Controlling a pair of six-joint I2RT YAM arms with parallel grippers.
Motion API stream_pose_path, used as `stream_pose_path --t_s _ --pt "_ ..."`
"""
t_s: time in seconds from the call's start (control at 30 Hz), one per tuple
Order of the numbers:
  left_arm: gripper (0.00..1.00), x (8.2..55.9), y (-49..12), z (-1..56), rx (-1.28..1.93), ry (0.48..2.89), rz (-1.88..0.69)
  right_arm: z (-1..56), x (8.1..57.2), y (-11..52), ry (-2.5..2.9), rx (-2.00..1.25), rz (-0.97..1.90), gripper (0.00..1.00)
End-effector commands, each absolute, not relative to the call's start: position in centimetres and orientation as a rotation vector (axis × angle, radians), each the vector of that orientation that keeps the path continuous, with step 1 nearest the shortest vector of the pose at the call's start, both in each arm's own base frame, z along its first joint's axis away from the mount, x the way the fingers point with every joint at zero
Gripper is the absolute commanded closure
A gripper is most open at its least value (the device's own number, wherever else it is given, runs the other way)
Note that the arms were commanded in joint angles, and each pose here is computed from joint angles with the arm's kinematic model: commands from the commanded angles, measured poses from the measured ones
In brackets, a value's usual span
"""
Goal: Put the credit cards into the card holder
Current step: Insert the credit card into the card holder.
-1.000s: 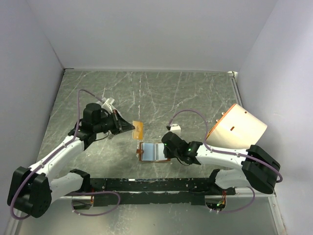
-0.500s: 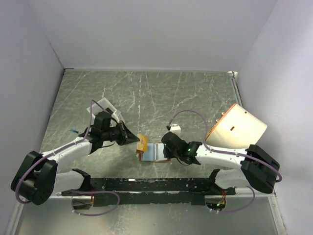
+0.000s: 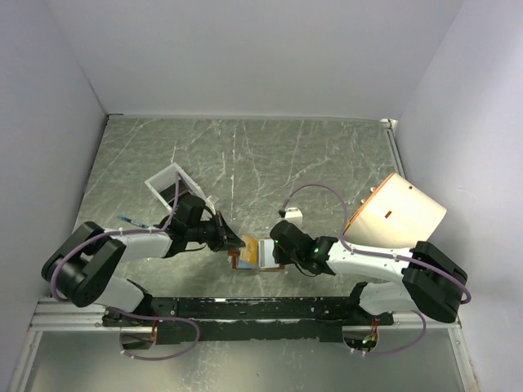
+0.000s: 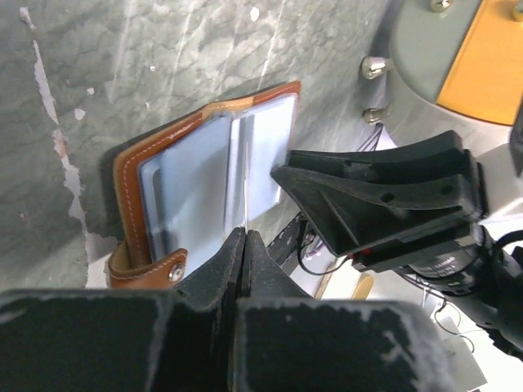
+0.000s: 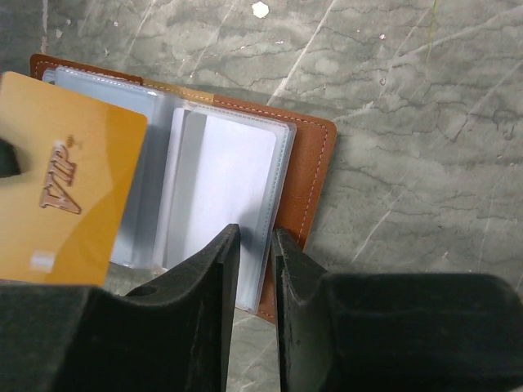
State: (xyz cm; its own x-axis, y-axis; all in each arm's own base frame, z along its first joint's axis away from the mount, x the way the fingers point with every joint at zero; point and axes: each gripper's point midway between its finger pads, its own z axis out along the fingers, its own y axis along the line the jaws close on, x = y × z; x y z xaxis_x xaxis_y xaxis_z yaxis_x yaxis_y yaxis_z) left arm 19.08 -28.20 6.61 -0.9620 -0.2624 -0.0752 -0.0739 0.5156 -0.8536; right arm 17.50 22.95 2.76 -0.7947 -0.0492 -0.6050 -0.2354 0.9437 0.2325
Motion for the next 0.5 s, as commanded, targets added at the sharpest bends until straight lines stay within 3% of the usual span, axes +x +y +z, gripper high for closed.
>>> stream_pose_path --t_s 0.0,0.47 --pt "0.93 19.4 -29.4 6.8 -0.185 2.511 -1.466 3.0 17.6 22.8 2.453 -0.186 0.399 0.77" --pt "0.93 18.5 -29.8 3.7 -0.191 2.574 -1.472 3.1 17.6 23.1 2.45 -0.186 0.413 0.78"
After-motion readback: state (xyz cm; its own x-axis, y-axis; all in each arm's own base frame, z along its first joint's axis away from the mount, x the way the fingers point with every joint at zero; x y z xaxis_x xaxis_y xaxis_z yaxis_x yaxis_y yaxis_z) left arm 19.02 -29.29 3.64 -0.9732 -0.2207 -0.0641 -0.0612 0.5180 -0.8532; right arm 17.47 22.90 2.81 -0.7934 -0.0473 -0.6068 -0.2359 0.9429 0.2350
